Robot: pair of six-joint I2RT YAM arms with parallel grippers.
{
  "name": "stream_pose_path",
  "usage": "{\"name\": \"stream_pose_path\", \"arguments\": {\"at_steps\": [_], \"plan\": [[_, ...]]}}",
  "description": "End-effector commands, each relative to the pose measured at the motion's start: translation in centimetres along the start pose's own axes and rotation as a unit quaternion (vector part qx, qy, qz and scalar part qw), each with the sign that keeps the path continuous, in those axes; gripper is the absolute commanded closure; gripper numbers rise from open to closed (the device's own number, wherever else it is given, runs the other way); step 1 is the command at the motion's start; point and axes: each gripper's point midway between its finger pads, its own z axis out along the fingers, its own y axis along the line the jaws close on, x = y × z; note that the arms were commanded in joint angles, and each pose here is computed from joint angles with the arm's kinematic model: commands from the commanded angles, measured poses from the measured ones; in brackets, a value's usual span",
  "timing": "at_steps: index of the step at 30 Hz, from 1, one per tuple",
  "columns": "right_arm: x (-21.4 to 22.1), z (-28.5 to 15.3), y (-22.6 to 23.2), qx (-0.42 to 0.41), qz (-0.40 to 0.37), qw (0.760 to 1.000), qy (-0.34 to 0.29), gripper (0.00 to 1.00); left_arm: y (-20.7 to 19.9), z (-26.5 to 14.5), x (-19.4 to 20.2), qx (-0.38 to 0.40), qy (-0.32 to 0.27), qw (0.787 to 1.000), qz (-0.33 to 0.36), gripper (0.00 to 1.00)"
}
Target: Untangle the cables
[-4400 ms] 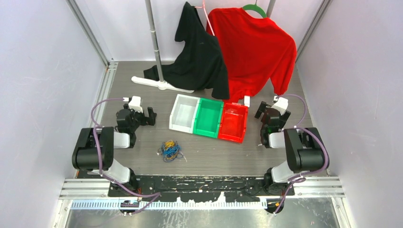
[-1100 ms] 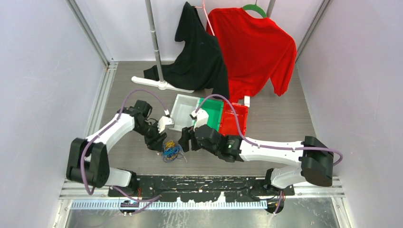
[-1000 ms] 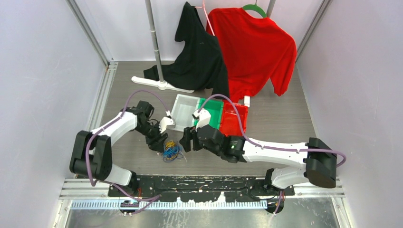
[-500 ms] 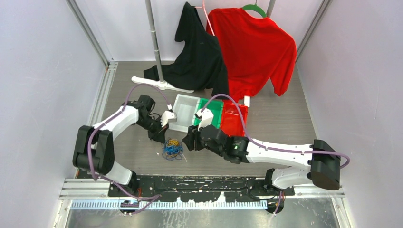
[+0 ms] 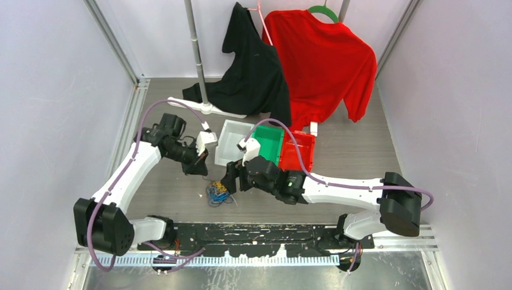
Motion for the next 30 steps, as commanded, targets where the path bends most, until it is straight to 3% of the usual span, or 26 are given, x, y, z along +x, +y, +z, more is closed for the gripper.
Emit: {"name": "stream_pose_path", "arguments": {"at_steps": [1,8,12,19,23,30], "plan": [[-3.6,0.2,3.5,-0.061,0.001,0.997,-0.046,0.22,-1.1,-3.0,-3.6,-0.030,-0.044,0.998,-0.017,1.00],[-4.5,0.4,6.5,-0.135,-0.027,0.987,-0.077,0.20,-2.1,-6.9,-7.9,-0.085,-0.111,0.989,-0.042,1.00],[-6.2,1.0,7.2,-0.132,-0.049,0.984,-0.106,0.20,-3.4,-8.9,-10.3,-0.086,-0.150,0.983,-0.059,1.00],[-7.3,3.0,9.3,-0.143,-0.043,0.984,-0.095,0.25,-5.4,-12.2,-13.6,-0.088,-0.197,0.973,-0.076,1.00],[-7.1,3.9,9.7,-0.149,-0.027,0.984,-0.095,0.34,-6.0,-14.6,-15.4,-0.115,-0.219,0.967,-0.059,1.00],[-5.5,4.6,9.1,-0.151,-0.004,0.985,-0.086,0.36,-6.0,-19.8,-18.9,-0.194,-0.264,0.945,-0.007,1.00]]}}
